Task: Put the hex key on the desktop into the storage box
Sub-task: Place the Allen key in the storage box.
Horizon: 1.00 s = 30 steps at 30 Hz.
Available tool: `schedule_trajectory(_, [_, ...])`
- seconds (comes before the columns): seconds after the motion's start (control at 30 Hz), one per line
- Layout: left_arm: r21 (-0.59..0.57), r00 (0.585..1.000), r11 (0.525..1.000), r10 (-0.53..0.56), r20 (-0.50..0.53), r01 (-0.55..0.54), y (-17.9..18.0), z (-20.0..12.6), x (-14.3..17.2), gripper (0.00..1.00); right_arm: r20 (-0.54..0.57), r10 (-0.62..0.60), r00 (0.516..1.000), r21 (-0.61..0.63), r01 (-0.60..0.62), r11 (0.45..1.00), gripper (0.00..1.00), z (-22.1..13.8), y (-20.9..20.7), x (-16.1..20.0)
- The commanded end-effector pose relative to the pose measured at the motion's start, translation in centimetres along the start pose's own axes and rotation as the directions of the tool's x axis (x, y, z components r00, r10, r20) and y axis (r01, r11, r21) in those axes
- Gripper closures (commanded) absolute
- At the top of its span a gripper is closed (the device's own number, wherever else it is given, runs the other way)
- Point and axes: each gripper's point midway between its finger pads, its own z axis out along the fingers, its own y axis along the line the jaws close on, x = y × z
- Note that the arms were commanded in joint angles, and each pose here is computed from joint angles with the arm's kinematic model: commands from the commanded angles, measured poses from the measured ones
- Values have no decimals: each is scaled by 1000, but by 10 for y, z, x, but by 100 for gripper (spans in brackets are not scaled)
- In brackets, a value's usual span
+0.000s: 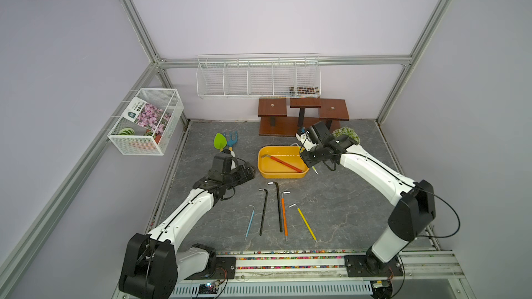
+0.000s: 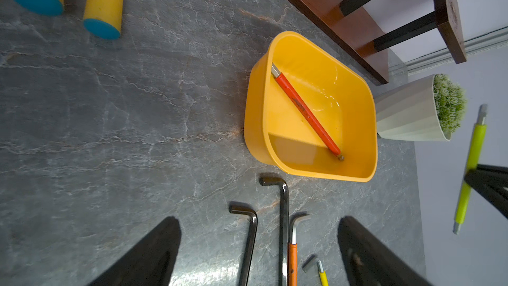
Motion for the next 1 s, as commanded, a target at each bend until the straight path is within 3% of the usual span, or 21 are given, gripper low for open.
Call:
schedule_trajectory(0.0, [1,1000,1000,4,11,-4,-4,0,-5,6,-11,-72,997,-48,71,996,95,16,12,-10])
schedule_trajectory(0.5, [-6,1000,1000,2,-4,-2,0,7,-2,6,10,-219,976,-86,219,972,94,65,23,-45])
schedule_trajectory(0.97, [-11,1000,1000,-1,-11,1,2,11,0,6,-7,-305,952,-72,304,950,94,106,23,-49])
